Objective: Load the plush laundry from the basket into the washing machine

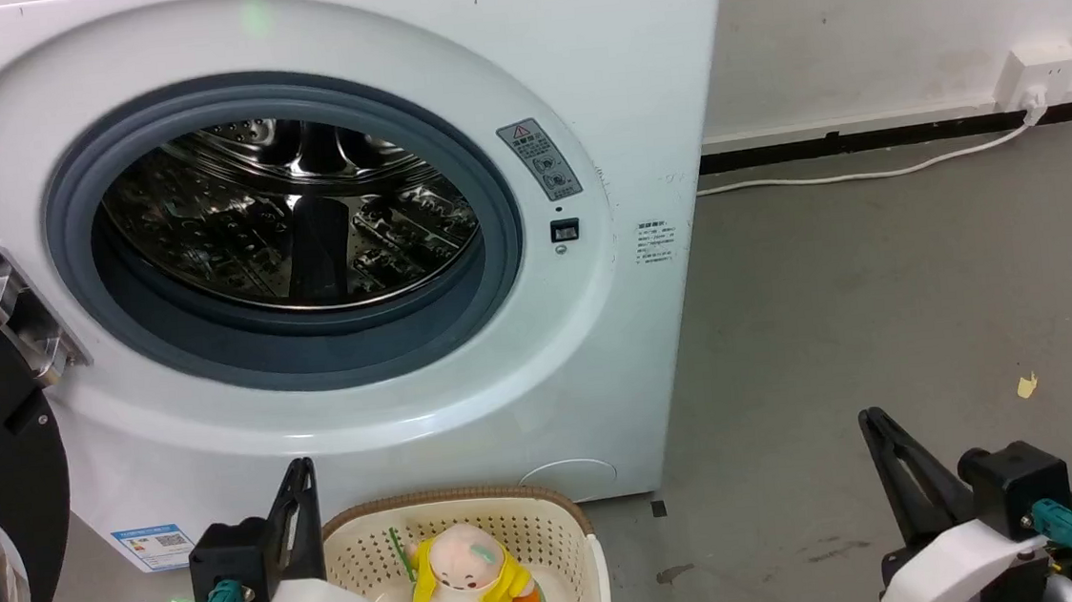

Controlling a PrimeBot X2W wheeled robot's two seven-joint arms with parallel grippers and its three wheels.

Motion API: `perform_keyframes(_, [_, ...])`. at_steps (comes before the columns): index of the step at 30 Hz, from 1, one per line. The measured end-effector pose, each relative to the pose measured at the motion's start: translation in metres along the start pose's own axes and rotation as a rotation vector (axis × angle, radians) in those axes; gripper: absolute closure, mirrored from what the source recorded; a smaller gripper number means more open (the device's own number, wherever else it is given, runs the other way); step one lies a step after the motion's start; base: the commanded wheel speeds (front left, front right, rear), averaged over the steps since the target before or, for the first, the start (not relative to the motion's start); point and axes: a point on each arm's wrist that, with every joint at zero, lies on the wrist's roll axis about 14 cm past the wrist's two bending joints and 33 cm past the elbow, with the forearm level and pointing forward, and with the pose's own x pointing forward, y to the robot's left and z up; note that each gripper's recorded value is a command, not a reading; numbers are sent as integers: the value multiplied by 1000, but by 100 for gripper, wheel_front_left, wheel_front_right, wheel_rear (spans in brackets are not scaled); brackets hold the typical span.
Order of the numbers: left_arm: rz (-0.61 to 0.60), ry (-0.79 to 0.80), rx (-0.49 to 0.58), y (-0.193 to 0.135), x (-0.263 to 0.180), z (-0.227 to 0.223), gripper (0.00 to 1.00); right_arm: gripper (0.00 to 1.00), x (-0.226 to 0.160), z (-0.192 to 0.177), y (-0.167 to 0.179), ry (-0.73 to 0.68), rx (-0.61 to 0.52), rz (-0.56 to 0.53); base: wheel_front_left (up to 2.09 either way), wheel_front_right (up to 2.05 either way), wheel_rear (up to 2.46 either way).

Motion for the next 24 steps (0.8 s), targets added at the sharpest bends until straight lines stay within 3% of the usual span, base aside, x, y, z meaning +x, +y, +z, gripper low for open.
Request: perform_keyframes(24, [-43, 31, -1, -17, 7, -16, 0, 0, 1, -8, -8, 1, 40, -25, 0, 0, 0])
